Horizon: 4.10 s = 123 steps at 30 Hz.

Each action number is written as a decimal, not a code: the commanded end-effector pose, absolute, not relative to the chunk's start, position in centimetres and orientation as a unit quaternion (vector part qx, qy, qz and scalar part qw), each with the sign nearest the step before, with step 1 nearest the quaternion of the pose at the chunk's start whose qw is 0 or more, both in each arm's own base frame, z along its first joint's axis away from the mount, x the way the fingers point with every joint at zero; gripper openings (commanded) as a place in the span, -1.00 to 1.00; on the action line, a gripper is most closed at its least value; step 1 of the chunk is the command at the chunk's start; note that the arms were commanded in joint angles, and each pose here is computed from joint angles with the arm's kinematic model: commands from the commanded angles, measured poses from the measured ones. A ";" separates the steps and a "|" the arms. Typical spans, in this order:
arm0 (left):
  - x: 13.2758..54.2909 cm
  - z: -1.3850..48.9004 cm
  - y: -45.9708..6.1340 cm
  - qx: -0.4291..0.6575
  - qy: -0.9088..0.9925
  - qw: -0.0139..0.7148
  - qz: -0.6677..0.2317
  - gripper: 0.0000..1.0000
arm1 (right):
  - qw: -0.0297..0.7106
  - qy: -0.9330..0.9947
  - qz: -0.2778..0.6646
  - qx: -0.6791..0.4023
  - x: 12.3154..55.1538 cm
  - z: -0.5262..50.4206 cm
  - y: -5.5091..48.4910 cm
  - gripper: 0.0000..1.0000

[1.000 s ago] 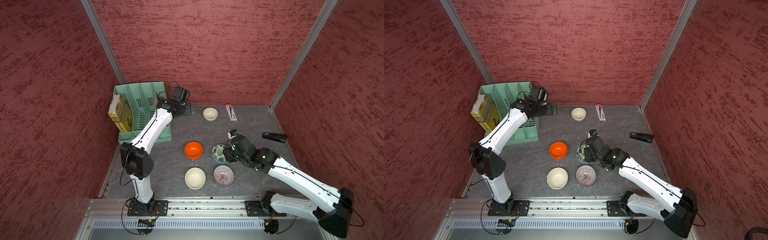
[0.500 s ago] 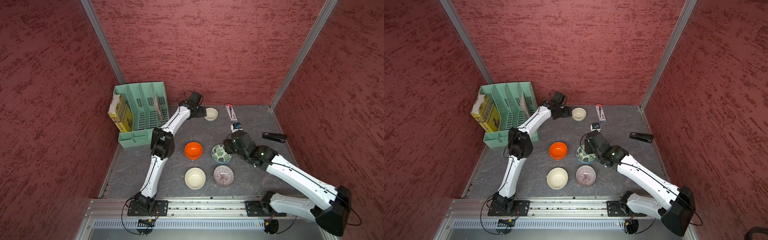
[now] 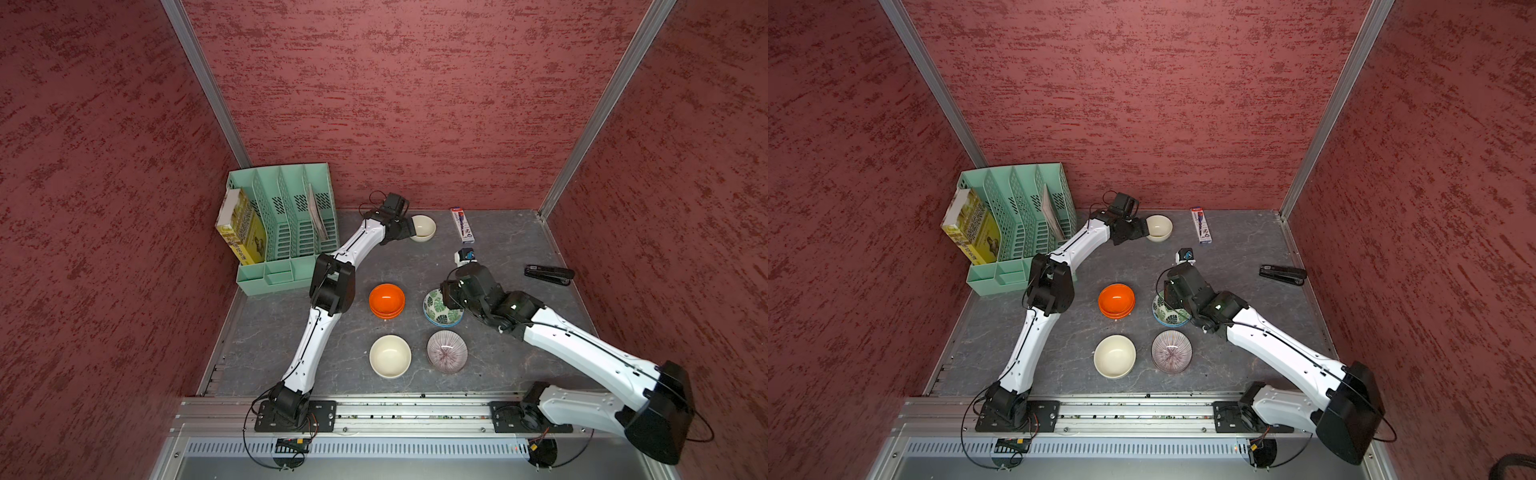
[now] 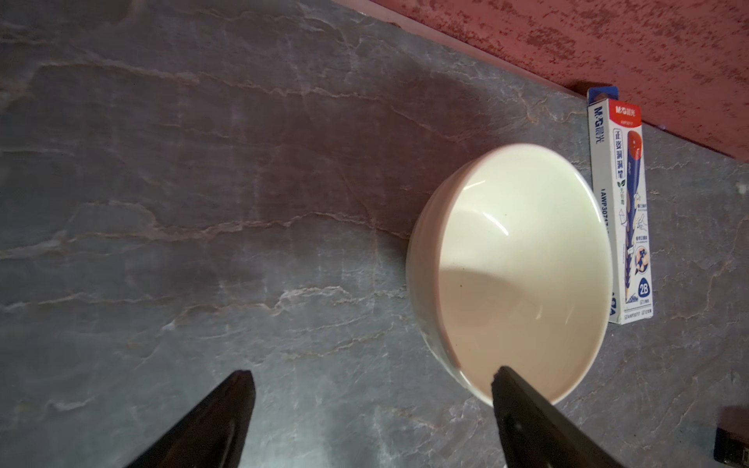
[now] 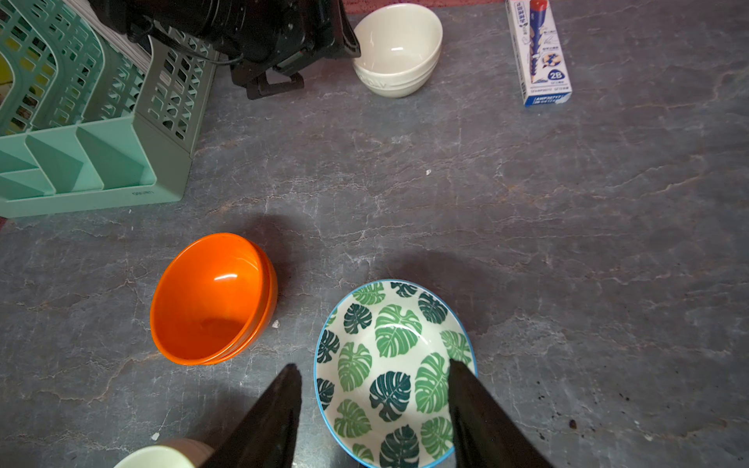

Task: Stack the bowls
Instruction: Pick up the bowl from the center of the board, then place the bowl in the bowl.

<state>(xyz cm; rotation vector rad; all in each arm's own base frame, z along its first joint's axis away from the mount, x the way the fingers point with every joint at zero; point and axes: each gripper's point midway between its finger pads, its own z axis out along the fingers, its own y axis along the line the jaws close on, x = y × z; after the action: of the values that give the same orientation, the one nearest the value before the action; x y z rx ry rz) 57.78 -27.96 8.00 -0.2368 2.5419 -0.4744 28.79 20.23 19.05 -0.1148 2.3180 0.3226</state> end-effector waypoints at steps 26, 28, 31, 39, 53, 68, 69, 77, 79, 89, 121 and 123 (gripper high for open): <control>59.1 4.5 -27.8 -0.106 0.943 0.256 -0.183 0.13 | 0.389 0.911 0.133 -0.044 28.9 18.1 20.4 0.21; 59.3 4.7 -28.0 -0.106 0.941 0.259 -0.190 0.07 | 0.389 0.911 0.130 -0.044 28.9 18.1 20.3 0.21; 59.5 4.8 -28.4 -0.105 0.939 0.260 -0.199 -0.01 | 0.388 0.912 0.126 -0.043 28.8 18.0 20.1 0.21; 59.7 4.2 -29.6 -0.105 0.934 0.252 -0.231 -0.15 | 0.385 0.914 0.120 -0.038 28.6 17.5 19.7 0.20; 60.3 4.2 -30.5 -0.107 0.926 0.256 -0.257 -0.57 | 0.383 0.917 0.109 -0.031 28.3 17.3 18.9 0.20; 60.0 9.3 -29.6 -0.089 0.919 0.278 -0.265 -1.00 | 0.388 0.914 0.111 -0.030 28.2 17.2 18.8 0.20; 59.8 10.1 -29.4 -0.085 0.918 0.284 -0.265 -1.00 | 0.388 0.914 0.112 -0.031 28.3 17.2 18.9 0.20; 53.9 17.8 -26.8 -0.021 0.932 0.280 -0.228 -1.00 | 0.400 0.909 0.113 -0.020 29.1 18.2 18.2 0.21; 51.1 18.6 -25.9 -0.008 0.938 0.267 -0.220 -1.00 | 0.406 0.906 0.117 -0.012 29.8 18.7 17.7 0.22; 33.8 20.2 -20.8 0.027 0.962 0.198 -0.185 -1.00 | 0.397 0.907 0.135 0.045 35.6 19.5 14.0 0.25; 16.0 10.5 -20.2 0.067 0.992 0.061 -0.087 -1.00 | 0.381 0.910 0.159 0.027 37.5 19.3 14.5 0.26; 16.1 10.2 -20.3 0.066 0.992 0.064 -0.088 -1.00 | 0.381 0.910 0.161 0.027 37.5 19.4 14.6 0.27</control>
<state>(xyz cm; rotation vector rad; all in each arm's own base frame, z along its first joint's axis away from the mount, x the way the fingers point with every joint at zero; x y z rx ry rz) 15.15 -19.29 10.23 0.2241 3.0466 -0.2184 36.99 14.24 16.77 0.0801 2.3860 0.3688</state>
